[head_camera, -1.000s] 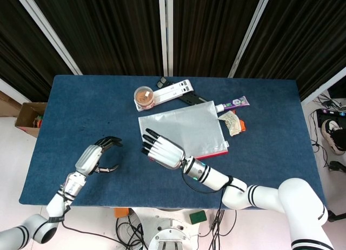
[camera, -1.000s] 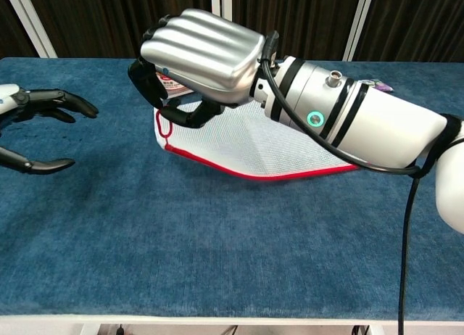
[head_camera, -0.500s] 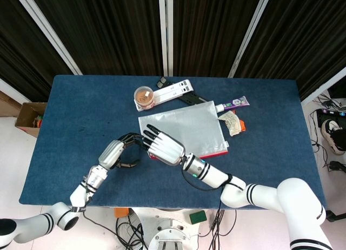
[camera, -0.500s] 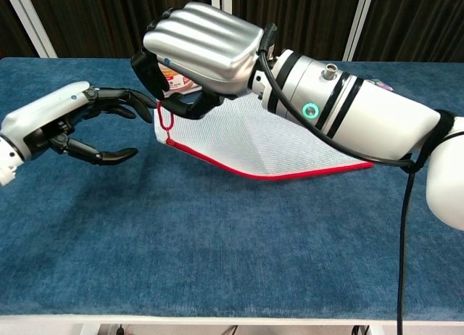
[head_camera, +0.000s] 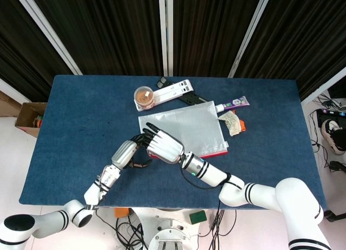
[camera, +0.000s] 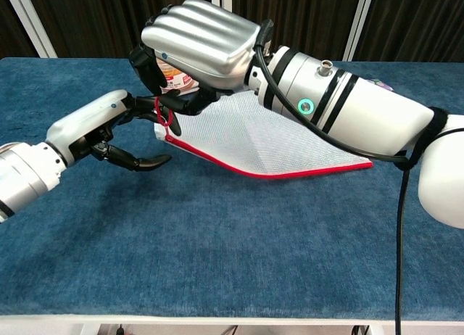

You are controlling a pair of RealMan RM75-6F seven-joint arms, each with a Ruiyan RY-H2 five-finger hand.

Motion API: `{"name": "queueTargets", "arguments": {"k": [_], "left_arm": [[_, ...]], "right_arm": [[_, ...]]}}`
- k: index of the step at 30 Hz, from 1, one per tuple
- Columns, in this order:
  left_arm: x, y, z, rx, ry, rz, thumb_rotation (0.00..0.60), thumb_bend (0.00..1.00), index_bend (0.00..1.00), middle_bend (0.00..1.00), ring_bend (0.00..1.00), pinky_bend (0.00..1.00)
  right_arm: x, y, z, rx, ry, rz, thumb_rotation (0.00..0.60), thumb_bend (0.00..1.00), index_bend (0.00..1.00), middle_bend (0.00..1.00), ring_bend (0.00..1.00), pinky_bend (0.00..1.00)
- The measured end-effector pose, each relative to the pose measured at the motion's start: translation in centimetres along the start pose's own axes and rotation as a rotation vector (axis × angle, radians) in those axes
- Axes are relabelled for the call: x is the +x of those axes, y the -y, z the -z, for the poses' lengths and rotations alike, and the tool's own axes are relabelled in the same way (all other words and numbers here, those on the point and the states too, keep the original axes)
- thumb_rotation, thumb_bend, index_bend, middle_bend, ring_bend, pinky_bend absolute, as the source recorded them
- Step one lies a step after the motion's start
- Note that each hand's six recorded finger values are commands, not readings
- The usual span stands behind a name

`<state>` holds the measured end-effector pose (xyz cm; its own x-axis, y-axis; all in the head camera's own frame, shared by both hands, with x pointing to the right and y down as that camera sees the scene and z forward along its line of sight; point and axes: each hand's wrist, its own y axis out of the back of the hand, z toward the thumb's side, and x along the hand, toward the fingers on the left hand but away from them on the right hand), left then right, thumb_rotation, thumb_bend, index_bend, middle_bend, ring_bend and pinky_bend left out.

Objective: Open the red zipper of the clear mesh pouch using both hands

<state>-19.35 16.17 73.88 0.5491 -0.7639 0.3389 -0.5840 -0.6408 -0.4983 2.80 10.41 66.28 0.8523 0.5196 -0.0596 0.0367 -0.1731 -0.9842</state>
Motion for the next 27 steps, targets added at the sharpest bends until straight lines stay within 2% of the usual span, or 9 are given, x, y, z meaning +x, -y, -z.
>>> {"name": "queueTargets", "arguments": {"k": [6, 12, 18, 27], "left_arm": [[0.4, 0.3, 0.0, -0.012, -0.001, 0.000, 0.600, 0.31, 0.53, 0.20, 0.13, 0.18], [1.0, 0.6, -0.4, -0.065, 0.004, -0.011, 0.600, 0.38, 0.65, 0.28, 0.16, 0.18], [1.2, -0.1, -0.2, -0.137, -0.008, -0.027, 0.600, 0.42, 0.65, 0.29, 0.16, 0.18], [1.0, -2.7, 0.6, -0.275, -0.035, -0.062, 0.600, 0.54, 0.65, 0.29, 0.16, 0.18]], "right_arm": [[0.2, 0.0, 0.1, -0.003, 0.004, 0.003, 0.600, 0.68, 0.80, 0.53, 0.26, 0.26], [0.4, 0.0, 0.3, -0.005, 0.009, 0.004, 0.600, 0.68, 0.81, 0.53, 0.26, 0.26], [1.4, -0.1, 0.6, -0.004, 0.033, 0.015, 0.600, 0.69, 0.81, 0.54, 0.26, 0.26], [2.9, 0.2, 1.3, 0.038, 0.085, 0.021, 0.600, 0.69, 0.82, 0.56, 0.27, 0.25]]}}
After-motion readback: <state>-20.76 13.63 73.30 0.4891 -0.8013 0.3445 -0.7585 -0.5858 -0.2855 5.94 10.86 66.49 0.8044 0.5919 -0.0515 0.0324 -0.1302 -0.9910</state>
